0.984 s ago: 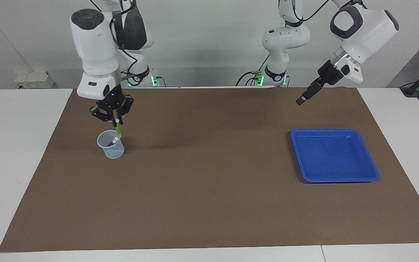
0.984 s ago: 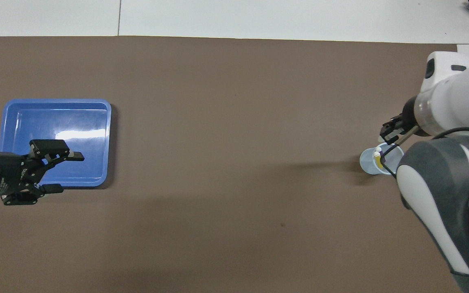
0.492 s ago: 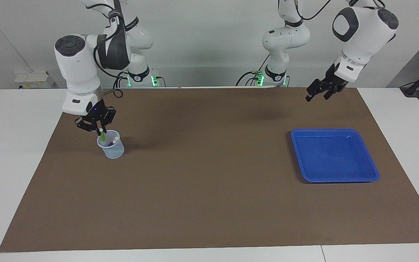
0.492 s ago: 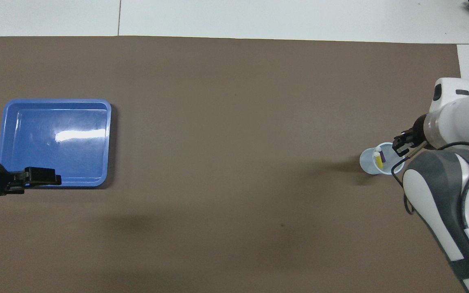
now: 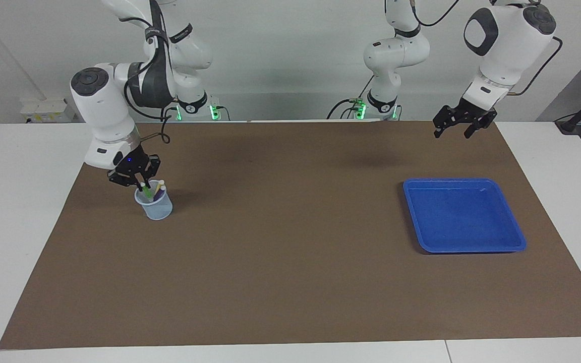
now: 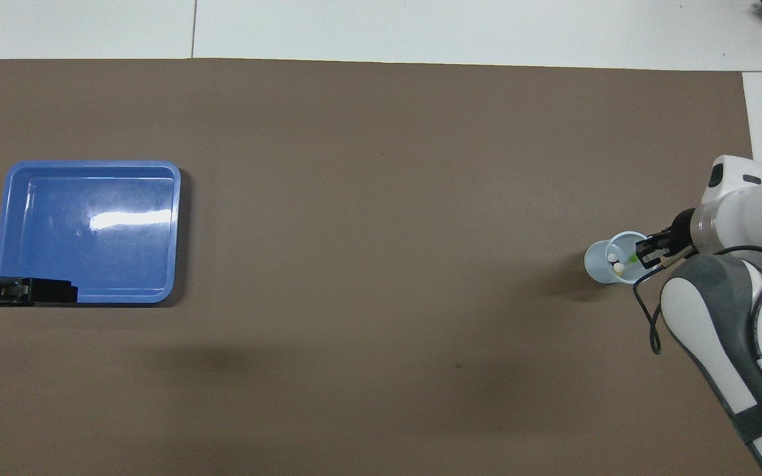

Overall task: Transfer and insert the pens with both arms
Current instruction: 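Lower the green pen into the clear cup and open the right gripper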

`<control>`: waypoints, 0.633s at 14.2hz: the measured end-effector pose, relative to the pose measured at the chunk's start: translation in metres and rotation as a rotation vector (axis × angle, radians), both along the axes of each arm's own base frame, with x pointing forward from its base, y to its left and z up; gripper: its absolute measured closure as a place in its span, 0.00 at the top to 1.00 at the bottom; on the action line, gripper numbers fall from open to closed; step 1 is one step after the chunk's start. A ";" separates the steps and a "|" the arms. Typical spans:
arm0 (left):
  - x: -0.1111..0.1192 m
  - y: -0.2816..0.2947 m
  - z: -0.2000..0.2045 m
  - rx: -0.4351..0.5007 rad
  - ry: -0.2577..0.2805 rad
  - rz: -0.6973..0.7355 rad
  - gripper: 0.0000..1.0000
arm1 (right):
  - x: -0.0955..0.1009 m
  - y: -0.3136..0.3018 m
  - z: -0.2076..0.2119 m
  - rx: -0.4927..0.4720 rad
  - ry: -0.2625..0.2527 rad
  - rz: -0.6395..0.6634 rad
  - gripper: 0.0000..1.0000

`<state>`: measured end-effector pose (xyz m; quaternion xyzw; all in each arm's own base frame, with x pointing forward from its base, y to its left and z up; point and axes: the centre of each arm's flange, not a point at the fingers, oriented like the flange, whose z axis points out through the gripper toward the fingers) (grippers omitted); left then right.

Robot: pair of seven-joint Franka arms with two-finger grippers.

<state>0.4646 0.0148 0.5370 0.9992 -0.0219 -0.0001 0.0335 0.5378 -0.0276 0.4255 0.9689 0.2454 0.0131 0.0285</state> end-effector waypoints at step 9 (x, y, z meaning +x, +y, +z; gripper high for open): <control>0.034 -0.008 0.037 -0.005 -0.031 -0.032 1.00 | 0.004 0.009 0.029 -0.001 -0.011 -0.020 0.85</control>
